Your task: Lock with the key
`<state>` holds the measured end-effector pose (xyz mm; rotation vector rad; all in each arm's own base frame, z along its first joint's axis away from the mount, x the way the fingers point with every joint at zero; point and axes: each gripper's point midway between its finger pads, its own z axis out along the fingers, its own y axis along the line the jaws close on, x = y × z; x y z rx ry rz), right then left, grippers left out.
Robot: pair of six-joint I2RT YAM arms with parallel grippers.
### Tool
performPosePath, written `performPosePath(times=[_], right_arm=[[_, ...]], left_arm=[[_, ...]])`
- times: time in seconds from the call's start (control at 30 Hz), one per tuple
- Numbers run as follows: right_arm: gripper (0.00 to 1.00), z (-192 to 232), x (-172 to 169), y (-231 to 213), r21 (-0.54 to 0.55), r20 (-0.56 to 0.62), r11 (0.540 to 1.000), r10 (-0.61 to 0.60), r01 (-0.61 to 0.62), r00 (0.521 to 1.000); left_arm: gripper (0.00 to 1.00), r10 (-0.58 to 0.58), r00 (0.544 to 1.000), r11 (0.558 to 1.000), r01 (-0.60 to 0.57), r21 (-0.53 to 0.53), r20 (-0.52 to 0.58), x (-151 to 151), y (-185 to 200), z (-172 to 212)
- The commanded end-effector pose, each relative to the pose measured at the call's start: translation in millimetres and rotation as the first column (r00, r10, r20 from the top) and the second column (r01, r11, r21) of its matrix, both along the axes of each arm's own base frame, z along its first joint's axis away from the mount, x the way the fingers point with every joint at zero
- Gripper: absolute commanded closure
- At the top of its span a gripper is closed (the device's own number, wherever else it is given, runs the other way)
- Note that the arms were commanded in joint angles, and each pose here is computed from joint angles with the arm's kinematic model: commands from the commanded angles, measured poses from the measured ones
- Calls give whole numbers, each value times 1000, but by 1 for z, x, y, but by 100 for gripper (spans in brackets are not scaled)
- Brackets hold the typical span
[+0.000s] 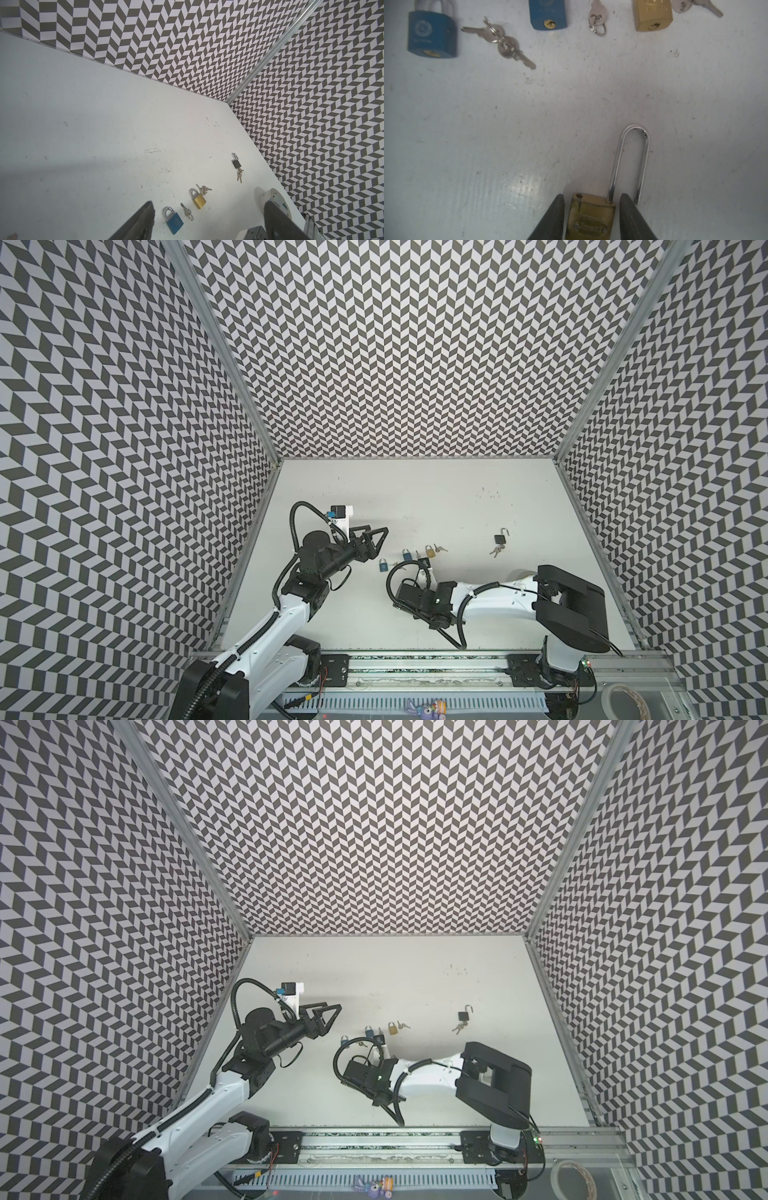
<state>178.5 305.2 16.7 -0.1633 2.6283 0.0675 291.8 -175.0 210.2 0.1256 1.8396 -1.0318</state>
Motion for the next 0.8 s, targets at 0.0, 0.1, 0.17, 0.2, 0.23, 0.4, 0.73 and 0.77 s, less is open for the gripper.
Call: performPosePath(times=[0.0, 0.1, 0.17, 0.2, 0.23, 0.4, 0.73, 0.77], right_arm=[[59, -23, -23, -27, -109, -106, 994, 19, -31, 994], [65, -22, -25, -25, -102, -113, 994, 26, -37, 993], [70, -18, -26, -22, -89, -114, 995, 32, -43, 993], [72, -13, -25, -21, -76, -107, 996, 32, -40, 994], [74, -8, -24, -19, -64, -97, 997, 32, -38, 995], [83, 44, -8, -12, 53, 30, 998, 40, -42, 999], [100, 168, 18, -11, 359, 311, 885, 186, -297, 932], [100, 179, 19, -12, 352, 350, 871, 217, -343, 911]], left_arm=[[17, -4, 1000, 1000, 4, -2, 8, -1, 1, 2], [17, -6, 1000, 1000, 6, 0, 3, -2, 1, 2], [17, -4, 1000, 1000, 4, 2, 4, -3, 2, 3], [17, -3, 1000, 1000, 3, 2, 2, -3, 2, 3], [17, -4, 1000, 1000, 4, 2, 3, -4, 2, 4], [17, -9, 1000, 1000, 9, 7, 19, -6, 2, 16], [17, -73, 990, 996, 67, 55, 116, -9, -5, 62], [17, -78, 989, 996, 71, 60, 127, -9, -5, 67]])
